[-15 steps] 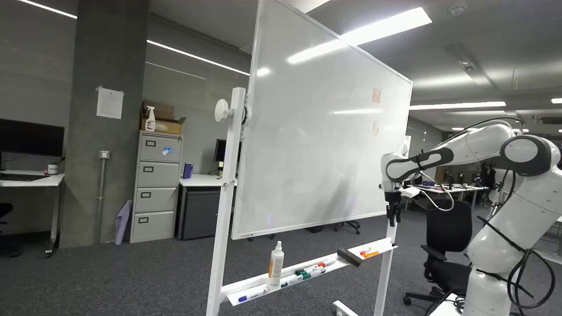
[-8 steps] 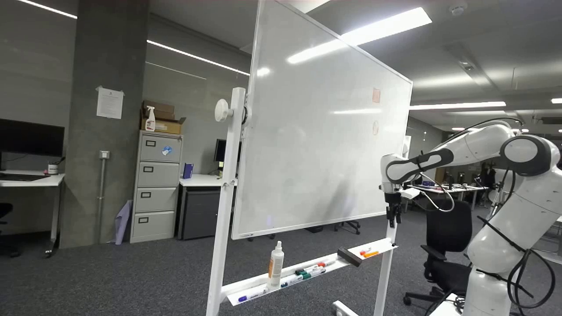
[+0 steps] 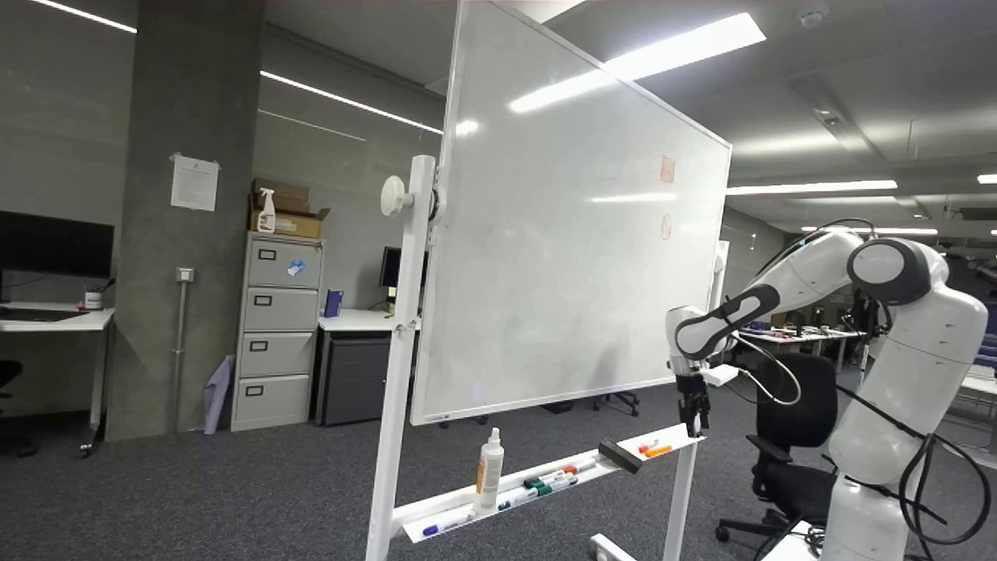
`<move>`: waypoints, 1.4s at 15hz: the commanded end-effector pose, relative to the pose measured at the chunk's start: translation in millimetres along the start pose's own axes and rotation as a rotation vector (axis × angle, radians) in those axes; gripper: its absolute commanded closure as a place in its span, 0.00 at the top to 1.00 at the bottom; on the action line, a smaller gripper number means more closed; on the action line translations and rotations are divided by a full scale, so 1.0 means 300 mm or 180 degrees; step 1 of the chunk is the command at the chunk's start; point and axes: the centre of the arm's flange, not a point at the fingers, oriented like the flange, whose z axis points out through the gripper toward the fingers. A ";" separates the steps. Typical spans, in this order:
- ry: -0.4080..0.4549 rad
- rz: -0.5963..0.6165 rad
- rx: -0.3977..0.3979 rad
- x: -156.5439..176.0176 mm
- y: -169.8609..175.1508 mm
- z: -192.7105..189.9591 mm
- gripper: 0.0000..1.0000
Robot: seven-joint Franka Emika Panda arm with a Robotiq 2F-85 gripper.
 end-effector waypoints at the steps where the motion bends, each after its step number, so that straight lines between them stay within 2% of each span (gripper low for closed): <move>1: 0.0384 0.0288 -0.0149 0.157 0.001 0.126 1.00; 3: 0.0708 0.0371 -0.0171 0.220 -0.033 0.182 1.00; 6: 0.1071 0.0258 -0.0280 0.273 -0.082 0.231 1.00; 10: 0.1376 0.0029 -0.0532 0.316 -0.122 0.250 1.00; 12: 0.1306 -0.0034 -0.0585 0.306 -0.134 0.236 1.00; 13: 0.1268 -0.0016 -0.0499 0.308 -0.122 0.249 1.00; 21: 0.1275 -0.0058 -0.0520 0.311 -0.133 0.246 1.00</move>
